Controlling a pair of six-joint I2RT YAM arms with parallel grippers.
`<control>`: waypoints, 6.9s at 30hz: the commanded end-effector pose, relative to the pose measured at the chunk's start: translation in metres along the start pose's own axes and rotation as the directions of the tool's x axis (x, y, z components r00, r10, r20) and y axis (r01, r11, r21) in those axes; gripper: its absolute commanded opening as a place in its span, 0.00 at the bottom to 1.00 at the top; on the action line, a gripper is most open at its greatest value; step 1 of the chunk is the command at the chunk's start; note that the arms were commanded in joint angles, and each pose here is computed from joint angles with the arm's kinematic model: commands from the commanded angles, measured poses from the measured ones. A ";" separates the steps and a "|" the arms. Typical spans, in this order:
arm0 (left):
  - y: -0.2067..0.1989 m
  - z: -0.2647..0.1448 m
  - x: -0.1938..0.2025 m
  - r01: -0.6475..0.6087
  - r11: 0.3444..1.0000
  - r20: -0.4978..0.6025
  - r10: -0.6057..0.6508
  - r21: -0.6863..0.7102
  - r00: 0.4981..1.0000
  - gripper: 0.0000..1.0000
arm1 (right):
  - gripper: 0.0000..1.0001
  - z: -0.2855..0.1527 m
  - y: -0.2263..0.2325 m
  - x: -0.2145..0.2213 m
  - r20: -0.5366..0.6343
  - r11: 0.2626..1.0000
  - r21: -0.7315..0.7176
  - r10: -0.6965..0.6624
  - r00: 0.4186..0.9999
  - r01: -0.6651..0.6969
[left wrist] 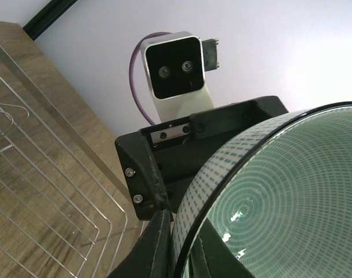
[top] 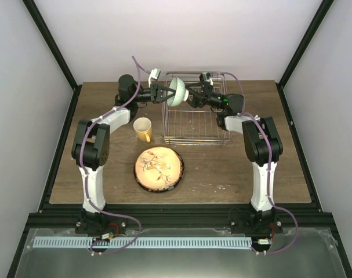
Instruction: Load the mixed dishes into the dish rack
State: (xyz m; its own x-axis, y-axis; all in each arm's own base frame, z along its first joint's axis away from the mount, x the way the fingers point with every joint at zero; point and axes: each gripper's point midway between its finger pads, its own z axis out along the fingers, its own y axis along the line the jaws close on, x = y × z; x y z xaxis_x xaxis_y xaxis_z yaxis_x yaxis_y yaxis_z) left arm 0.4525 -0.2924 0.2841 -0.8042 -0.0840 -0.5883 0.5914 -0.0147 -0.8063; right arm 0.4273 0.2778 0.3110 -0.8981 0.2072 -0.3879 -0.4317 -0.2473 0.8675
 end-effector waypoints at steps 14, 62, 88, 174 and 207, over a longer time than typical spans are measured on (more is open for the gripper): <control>0.005 0.008 -0.017 -0.070 0.998 0.034 0.070 -0.001 0.997 0.00 | 0.87 0.004 0.043 0.023 -0.047 0.984 -0.087 -0.157 0.986 0.153; -0.017 0.005 -0.010 -0.074 0.996 0.013 0.074 0.041 0.997 0.00 | 0.45 -0.001 0.018 0.019 -0.027 0.985 -0.074 -0.158 0.987 0.156; -0.021 0.004 -0.007 -0.075 0.995 0.004 0.075 0.062 0.997 0.00 | 0.63 -0.008 0.014 0.007 0.001 0.985 -0.065 -0.163 0.987 0.163; 0.031 0.008 0.016 -0.016 0.999 -0.009 0.016 0.032 1.000 0.28 | 0.20 0.000 0.013 0.016 -0.036 0.983 -0.110 -0.150 0.988 0.145; 0.028 -0.071 -0.019 -0.069 0.992 0.117 0.082 -0.109 0.990 0.71 | 0.15 -0.050 0.035 -0.015 -0.087 0.961 0.133 -0.233 0.969 0.243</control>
State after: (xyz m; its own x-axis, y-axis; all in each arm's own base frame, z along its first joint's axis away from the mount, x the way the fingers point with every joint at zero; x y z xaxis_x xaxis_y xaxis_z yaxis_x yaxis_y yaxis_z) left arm 0.4821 -0.2372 0.2321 -0.8213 -0.1737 -0.5433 0.5400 0.0700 -0.8387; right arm 0.4356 0.2271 0.2905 -0.8680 0.2219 -0.4443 -0.4776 -0.1278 0.8692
